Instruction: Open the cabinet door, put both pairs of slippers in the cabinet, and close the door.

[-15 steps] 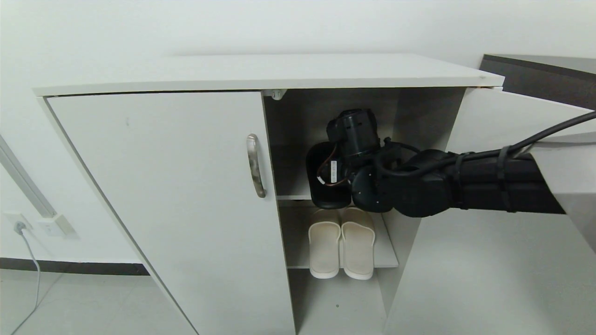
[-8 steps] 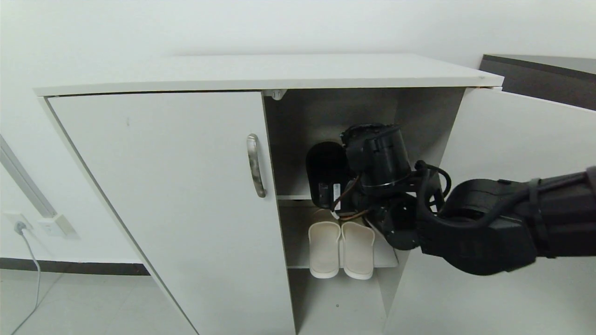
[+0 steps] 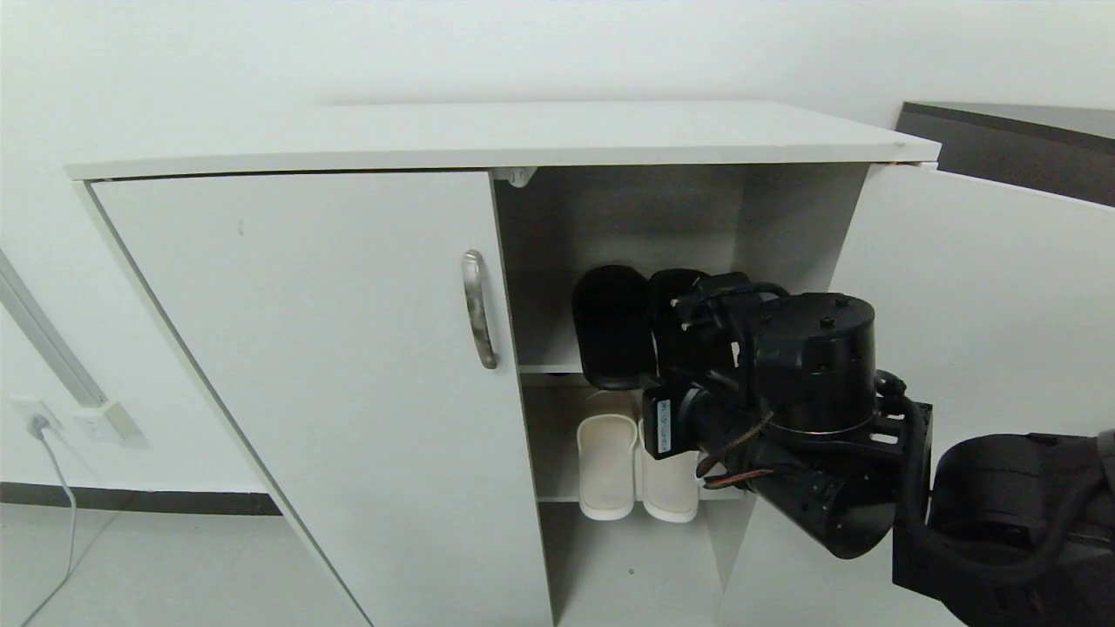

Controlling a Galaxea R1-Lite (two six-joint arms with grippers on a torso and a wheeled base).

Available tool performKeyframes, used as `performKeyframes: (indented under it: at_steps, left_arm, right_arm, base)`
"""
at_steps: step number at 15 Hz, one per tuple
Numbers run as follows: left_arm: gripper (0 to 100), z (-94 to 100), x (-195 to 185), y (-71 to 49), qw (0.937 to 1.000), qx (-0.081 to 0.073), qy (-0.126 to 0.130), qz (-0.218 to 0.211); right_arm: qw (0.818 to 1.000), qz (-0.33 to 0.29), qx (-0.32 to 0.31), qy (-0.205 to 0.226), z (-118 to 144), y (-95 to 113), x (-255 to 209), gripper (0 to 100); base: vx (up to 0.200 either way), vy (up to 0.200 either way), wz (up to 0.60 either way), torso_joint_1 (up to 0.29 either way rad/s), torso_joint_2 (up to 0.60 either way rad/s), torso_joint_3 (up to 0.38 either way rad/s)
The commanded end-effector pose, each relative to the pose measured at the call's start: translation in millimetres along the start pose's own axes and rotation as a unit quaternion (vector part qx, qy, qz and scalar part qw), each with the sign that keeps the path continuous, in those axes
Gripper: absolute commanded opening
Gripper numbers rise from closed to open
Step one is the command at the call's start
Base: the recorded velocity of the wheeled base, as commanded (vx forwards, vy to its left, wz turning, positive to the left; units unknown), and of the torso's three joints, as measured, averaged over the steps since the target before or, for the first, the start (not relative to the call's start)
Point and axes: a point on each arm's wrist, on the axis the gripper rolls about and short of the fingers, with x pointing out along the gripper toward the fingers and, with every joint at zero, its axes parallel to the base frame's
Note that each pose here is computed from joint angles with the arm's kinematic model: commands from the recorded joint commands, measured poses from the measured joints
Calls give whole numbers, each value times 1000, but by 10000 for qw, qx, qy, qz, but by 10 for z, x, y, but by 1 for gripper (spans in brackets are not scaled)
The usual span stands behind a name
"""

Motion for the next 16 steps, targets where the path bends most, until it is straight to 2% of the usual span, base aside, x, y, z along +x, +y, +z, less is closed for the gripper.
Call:
performKeyframes:
  at_steps: [1, 9, 16]
  left_arm:
    - [0, -3, 2, 0, 10000, -2, 11, 2]
    - [0, 0, 1, -1, 10000, -2, 13, -20]
    - [0, 0, 1, -1, 10000, -2, 13, -20]
  right_arm:
    - [10000, -8, -47, 75, -49, -12, -14, 0]
    - [9995, -18, -188, 265, -180, 8, 36, 0]
    - [9995, -36, -205, 243, -250, 28, 123, 0]
  base:
    - [0, 0, 0, 0, 0, 0]
    - [0, 0, 0, 0, 0, 0]
    - [-200, 0, 0, 3, 0, 4]
